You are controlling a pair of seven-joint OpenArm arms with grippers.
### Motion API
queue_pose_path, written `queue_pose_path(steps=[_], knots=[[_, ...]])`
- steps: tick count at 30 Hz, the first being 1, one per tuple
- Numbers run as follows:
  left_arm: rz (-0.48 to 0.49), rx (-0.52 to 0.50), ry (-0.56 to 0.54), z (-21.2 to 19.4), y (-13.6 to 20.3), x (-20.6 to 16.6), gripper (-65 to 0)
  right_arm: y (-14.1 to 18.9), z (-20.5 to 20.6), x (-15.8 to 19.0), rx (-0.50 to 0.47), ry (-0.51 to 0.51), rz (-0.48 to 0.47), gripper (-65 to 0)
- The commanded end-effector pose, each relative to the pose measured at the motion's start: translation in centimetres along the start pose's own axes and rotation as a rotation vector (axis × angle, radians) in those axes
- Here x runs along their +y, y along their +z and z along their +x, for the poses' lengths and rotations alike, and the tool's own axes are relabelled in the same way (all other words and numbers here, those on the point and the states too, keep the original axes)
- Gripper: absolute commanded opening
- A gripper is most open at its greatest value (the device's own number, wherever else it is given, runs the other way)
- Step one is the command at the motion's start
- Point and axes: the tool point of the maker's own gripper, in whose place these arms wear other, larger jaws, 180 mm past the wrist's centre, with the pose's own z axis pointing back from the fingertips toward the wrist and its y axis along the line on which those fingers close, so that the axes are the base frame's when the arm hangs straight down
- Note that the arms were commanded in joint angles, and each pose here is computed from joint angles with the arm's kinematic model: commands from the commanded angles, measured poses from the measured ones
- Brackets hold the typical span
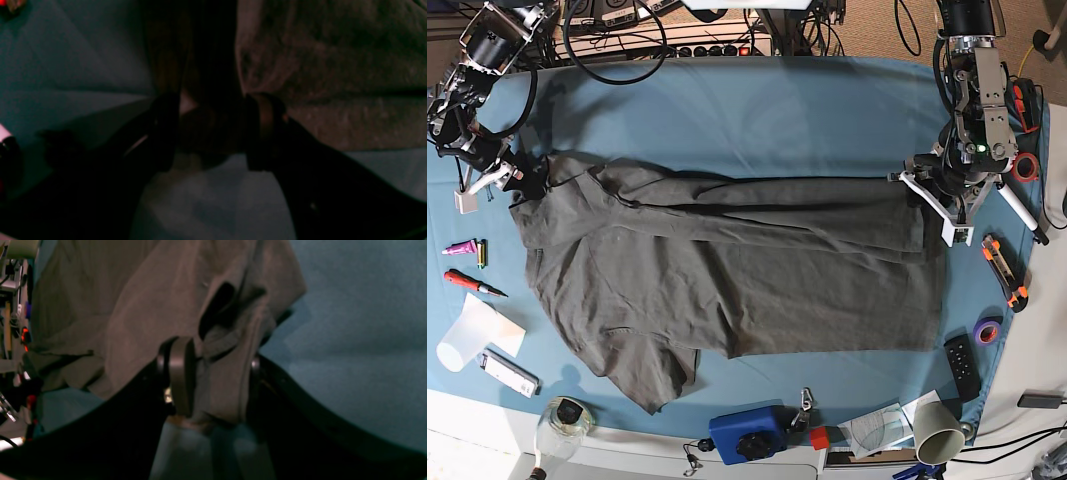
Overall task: Fold the T-shirt properly
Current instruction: 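Move the right gripper to the shirt's sleeve corner and grasp it, then pull the folded shoulder edge back toward the robot with both grippers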
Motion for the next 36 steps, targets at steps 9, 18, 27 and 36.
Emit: queue_pose_path(steps=[9,18,27,36], knots=[[-0.015,0.027,-0.016,-0.4,0.1,-0.2,-65.0,0.8,1.0,-1.2,0.010,0.050,-0.076,-65.0],[0.015,0.053,-0.062,-0.6,0.5,1.0,-65.0,1.8,3.2,-0.7,-0.031,0.113,-0.093,-65.0],[0.037,0.028,-0.093,0.4,1.2,1.8,-65.0,3.3,6.2,1.9,-0.082,0.274,-0.127,-65.0],[0.070,0.041,-0.165,1.0,2.1,4.0,-65.0,3.7,6.0,1.5,-0.066,0.268,-0.143,-65.0]])
